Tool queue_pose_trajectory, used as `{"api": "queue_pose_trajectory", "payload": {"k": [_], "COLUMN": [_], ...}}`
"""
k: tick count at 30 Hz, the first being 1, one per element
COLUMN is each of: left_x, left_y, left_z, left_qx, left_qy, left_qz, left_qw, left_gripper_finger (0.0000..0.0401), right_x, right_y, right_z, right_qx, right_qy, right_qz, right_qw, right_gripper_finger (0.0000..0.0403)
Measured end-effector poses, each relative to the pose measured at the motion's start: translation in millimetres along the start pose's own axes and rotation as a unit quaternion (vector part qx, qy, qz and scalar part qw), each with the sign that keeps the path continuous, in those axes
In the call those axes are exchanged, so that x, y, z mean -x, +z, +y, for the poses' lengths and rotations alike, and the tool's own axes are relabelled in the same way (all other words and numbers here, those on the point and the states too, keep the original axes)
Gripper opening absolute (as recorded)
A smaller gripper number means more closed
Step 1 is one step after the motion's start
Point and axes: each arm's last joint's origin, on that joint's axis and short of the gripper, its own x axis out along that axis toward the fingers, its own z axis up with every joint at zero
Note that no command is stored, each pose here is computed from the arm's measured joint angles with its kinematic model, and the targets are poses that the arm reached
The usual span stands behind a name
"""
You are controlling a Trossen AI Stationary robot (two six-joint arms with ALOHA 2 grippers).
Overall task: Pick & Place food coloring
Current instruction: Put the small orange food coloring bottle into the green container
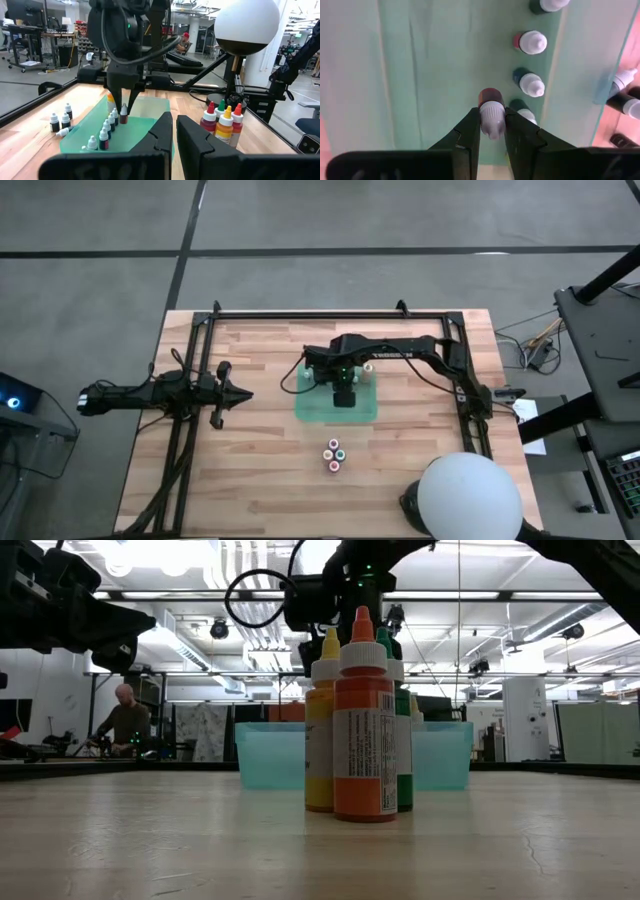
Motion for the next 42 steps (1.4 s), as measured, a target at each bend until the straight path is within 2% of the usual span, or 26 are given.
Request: {"api": "queue_pose_trajectory", "payload": {"k": [9, 26, 42], "left_x": [0, 0, 0], "left_y": [0, 0, 0], "left_z": [0, 0, 0], "left_qx": [0.0, 0.0, 0.0], "left_qy": [0.0, 0.0, 0.0], "left_qz": [0.0, 0.0, 0.0], "left_qw": [1.0, 1.0, 1.0], "left_gripper_finger": [0.0, 0.0, 0.0], "right_x": [-8, -13, 9], "right_y": [2, 4, 18], "right_z": [-3, -2, 3], "right_qx": [0.03, 0.03, 0.022], "right_qy": [0.0, 0.018, 0.016], "right_qz": [-0.019, -0.042, -0.076], "right_qw": [0.999, 0.998, 0.997], "right_gripper_finger": [0.0066, 0.0066, 0.0066]}}
